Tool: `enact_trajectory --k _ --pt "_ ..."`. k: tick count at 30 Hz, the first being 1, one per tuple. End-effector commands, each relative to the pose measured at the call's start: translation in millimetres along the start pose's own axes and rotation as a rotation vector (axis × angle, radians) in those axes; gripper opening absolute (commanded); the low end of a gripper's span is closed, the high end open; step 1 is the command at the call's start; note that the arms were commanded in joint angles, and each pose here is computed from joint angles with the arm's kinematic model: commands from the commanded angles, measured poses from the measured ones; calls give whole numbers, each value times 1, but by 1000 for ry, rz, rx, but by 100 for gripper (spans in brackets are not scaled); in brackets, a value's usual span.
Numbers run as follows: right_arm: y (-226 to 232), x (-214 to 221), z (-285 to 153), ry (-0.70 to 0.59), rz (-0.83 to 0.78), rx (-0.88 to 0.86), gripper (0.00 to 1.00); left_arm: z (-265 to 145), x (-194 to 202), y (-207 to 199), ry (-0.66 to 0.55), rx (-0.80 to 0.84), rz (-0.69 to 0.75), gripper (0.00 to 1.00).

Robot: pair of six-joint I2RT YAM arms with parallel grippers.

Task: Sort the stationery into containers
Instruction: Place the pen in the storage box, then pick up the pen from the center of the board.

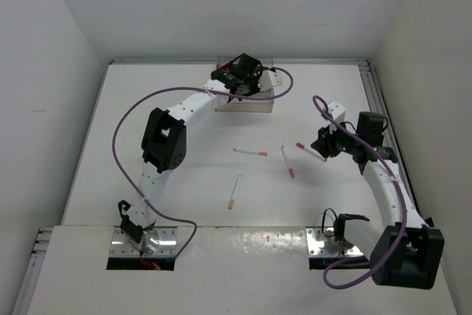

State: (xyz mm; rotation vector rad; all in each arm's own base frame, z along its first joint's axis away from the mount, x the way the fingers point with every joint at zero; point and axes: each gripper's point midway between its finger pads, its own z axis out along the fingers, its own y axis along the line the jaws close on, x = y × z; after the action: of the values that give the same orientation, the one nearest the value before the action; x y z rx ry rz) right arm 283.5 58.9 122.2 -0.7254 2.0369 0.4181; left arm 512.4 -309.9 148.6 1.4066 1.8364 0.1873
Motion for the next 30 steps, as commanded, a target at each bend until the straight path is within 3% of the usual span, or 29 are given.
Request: enact_trajectory --k 1,5,8,16,18,19,24,30 --pt "4 -6 -2 -22 0 -24 39 4 -19 23 -75 -87 62 0" --pt "9 0 -1 -4 18 -45 39 17 -12 23 -68 -94 83 0" --pt "14 5 -3 15 -2 -74 41 25 -7 20 -50 -85 69 8" --pt "12 6 -9 81 -77 -117 43 35 -2 26 -66 -71 -26 32" --pt "15 3 -10 73 -91 -137 45 34 -2 30 -83 -60 -68 45" --pt "16 1 -10 65 -90 -148 46 29 -3 36 -91 -58 -107 51" --pt "27 -9 -8 46 -121 -212 45 -9 -23 57 -208 -27 -258 52" --pt "64 -40 25 70 -340 -313 43 -87 -20 90 -368 91 -563 52"
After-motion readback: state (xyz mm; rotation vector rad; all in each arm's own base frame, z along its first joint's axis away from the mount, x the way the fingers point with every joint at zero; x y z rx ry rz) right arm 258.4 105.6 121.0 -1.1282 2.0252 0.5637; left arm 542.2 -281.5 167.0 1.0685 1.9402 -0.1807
